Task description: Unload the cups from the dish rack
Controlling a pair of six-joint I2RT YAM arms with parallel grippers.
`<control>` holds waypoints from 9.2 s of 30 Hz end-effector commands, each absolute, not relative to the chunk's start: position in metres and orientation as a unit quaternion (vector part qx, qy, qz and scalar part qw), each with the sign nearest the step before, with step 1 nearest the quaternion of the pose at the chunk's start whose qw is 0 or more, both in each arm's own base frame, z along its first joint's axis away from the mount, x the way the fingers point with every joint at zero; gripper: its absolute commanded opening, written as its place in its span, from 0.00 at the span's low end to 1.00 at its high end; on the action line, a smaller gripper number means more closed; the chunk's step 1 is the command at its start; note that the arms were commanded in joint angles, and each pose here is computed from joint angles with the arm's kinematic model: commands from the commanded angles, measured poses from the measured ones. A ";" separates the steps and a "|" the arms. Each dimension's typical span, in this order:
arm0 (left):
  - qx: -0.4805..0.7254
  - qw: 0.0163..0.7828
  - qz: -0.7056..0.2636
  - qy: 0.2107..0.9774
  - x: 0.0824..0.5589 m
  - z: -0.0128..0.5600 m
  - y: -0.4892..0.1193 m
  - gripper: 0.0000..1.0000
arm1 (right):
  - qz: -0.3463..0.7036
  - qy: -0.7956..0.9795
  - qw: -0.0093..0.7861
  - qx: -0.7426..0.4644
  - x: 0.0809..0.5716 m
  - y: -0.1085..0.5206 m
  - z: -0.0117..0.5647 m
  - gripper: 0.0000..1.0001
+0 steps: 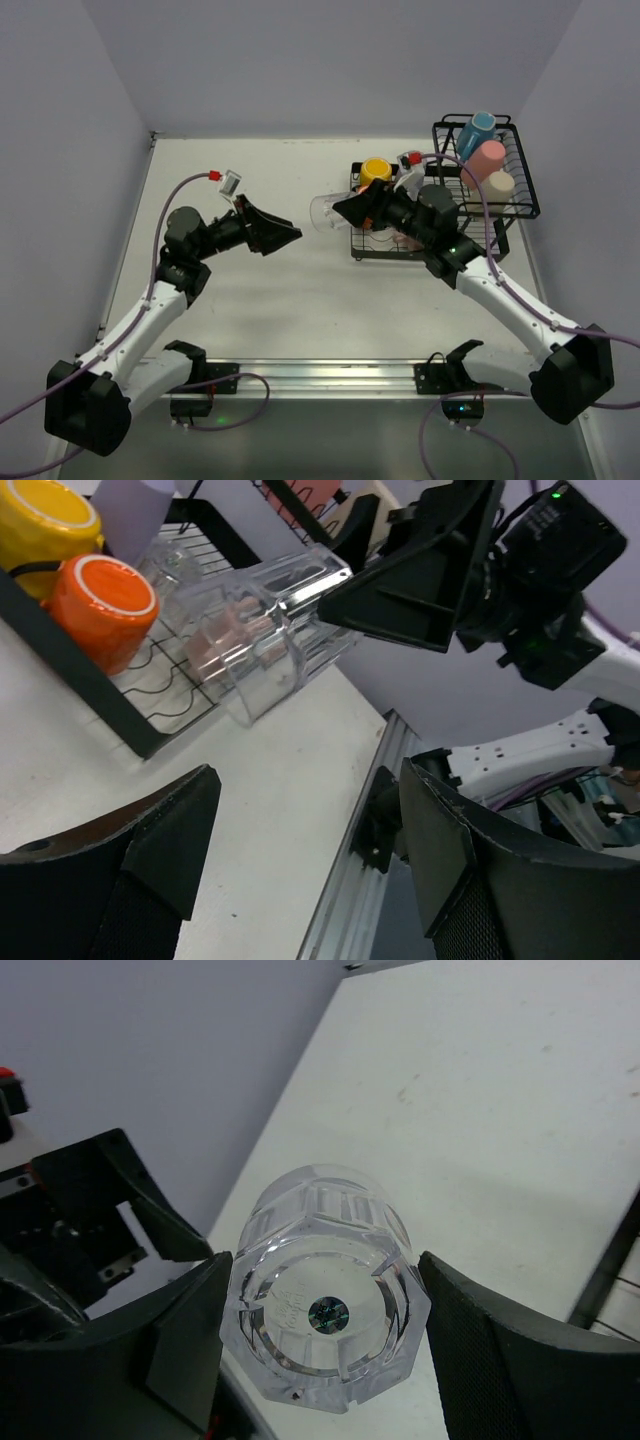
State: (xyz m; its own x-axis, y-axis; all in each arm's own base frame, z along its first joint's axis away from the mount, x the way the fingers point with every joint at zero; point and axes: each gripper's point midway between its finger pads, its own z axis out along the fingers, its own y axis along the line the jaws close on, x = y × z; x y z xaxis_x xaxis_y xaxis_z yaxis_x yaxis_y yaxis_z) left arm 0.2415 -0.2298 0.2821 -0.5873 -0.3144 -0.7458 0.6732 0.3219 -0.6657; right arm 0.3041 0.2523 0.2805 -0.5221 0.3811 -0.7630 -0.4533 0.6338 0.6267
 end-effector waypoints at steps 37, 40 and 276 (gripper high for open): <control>0.000 0.476 -0.190 0.859 0.376 0.256 -0.165 0.00 | 0.488 0.782 0.386 -0.030 0.264 0.278 0.210 0.99; -0.035 0.445 -0.110 0.888 0.405 0.234 -0.122 0.00 | 0.443 0.803 0.397 -0.053 0.261 0.267 0.199 0.99; -0.113 0.255 0.048 0.959 0.442 0.186 0.036 0.00 | 0.420 0.818 0.386 -0.077 0.237 0.260 0.193 0.99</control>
State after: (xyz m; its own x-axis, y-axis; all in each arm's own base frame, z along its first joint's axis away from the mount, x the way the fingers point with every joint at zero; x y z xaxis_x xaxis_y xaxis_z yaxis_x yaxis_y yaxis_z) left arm 0.4458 0.0352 0.1741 -0.8290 -0.2475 -0.5015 -0.3001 0.9536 0.0256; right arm 0.2280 0.2563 0.1759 -0.7238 0.1887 -0.6637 -0.4255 0.6352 0.6446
